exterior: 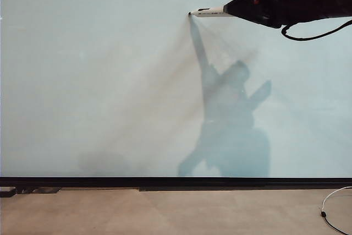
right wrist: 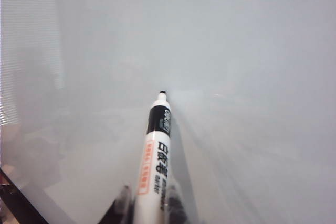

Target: Pick up the pen on the shelf to the right of the whiteboard and draw a triangle.

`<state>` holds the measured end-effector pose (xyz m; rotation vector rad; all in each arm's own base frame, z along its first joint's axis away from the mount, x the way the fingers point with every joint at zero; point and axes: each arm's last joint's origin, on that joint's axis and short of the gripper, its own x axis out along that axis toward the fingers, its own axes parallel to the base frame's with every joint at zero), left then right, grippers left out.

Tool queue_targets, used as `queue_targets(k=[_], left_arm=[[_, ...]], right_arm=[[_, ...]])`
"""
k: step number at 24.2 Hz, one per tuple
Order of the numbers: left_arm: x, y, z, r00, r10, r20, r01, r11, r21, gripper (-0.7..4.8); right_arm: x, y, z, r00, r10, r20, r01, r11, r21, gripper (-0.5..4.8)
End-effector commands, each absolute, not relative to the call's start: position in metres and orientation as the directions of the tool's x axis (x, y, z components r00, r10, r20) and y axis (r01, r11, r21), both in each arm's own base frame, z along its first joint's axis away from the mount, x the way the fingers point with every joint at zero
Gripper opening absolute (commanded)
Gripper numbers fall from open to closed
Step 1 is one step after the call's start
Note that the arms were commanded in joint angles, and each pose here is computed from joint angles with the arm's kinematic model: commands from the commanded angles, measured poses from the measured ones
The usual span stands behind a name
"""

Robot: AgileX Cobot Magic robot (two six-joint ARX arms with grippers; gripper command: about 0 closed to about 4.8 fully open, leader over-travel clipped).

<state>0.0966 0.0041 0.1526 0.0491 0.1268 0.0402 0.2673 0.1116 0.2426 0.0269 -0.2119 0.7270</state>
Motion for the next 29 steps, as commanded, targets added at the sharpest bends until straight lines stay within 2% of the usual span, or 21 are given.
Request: queue_targets(k=[1,29], left_arm=[[0.097,0.004,0.155,0.993,0.04,-0.11,-0.035,0.998,0.052,-0.05],[0.097,0.004,0.155,0.993,0.04,-0.11,-0.035,0.998,0.052,-0.05]], right_arm=[[0.27,0.112,0.242,0.733,0.649,0.203,-0.654,0.755,-0.05,-0.03],[0.289,0.141,0.204,0.696,0.711,0.1,-0.716,0.698,0.016,-0.03]])
